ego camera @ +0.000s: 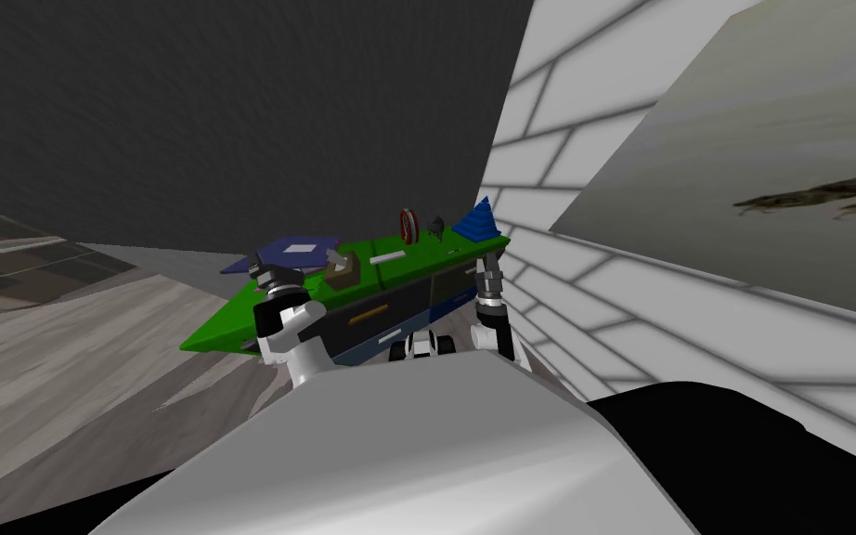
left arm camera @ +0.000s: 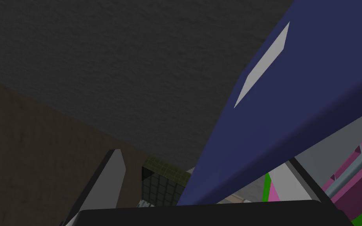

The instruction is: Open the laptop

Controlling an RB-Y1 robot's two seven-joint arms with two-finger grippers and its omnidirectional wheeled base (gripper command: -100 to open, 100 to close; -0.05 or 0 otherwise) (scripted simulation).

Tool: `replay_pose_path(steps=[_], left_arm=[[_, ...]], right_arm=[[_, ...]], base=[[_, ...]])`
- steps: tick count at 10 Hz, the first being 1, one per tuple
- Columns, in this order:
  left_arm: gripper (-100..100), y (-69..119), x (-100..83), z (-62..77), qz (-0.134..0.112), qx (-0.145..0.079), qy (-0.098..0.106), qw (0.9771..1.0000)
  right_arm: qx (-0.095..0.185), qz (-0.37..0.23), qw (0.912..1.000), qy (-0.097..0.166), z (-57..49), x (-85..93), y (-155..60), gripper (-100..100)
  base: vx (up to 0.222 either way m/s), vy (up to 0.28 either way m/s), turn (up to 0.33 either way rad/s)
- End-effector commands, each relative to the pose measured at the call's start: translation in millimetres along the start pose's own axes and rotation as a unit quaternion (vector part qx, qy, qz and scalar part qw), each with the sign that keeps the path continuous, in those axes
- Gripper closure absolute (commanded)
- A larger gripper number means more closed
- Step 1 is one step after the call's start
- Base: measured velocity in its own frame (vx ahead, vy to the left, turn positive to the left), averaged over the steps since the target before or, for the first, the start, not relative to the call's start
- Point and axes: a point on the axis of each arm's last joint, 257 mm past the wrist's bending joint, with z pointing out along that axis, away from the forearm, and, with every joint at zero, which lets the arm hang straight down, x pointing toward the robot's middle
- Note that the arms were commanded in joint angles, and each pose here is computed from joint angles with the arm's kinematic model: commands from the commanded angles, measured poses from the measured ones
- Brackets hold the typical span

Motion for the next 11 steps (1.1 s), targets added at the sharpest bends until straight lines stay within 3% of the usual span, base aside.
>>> replay_pose_path(steps=[1,4,5,6,11], left_arm=[[-100,-18.2,4.7,5.8,-0.001,0.005,0.003,1.0],[-100,-34.6,7.6,10.0,-0.001,0.005,0.004,1.0],[-100,-31.3,7.1,9.7,-0.001,0.005,0.003,1.0],[0,-31.3,7.4,9.8,-0.001,0.003,0.003,1.0],[0,-26.2,5.6,8.8,0.0,-0.003,0.001,1.0]], right_arm=[[0.0,0.0,1.0,0.0,0.0,0.0,0,0],[0.0,0.0,1.0,0.0,0.0,0.0,0,0],[0.0,0.0,1.0,0.0,0.0,0.0,0,0],[0.0,0.0,1.0,0.0,0.0,0.0,0,0],[0.0,0.0,1.0,0.0,0.0,0.0,0,0]], base=[[0.011,-0.008,-0.002],[0.007,-0.012,0.006],[0.0,0.0,0.0],[0.0,0.0,0.0],[0.0,0.0,0.0]])
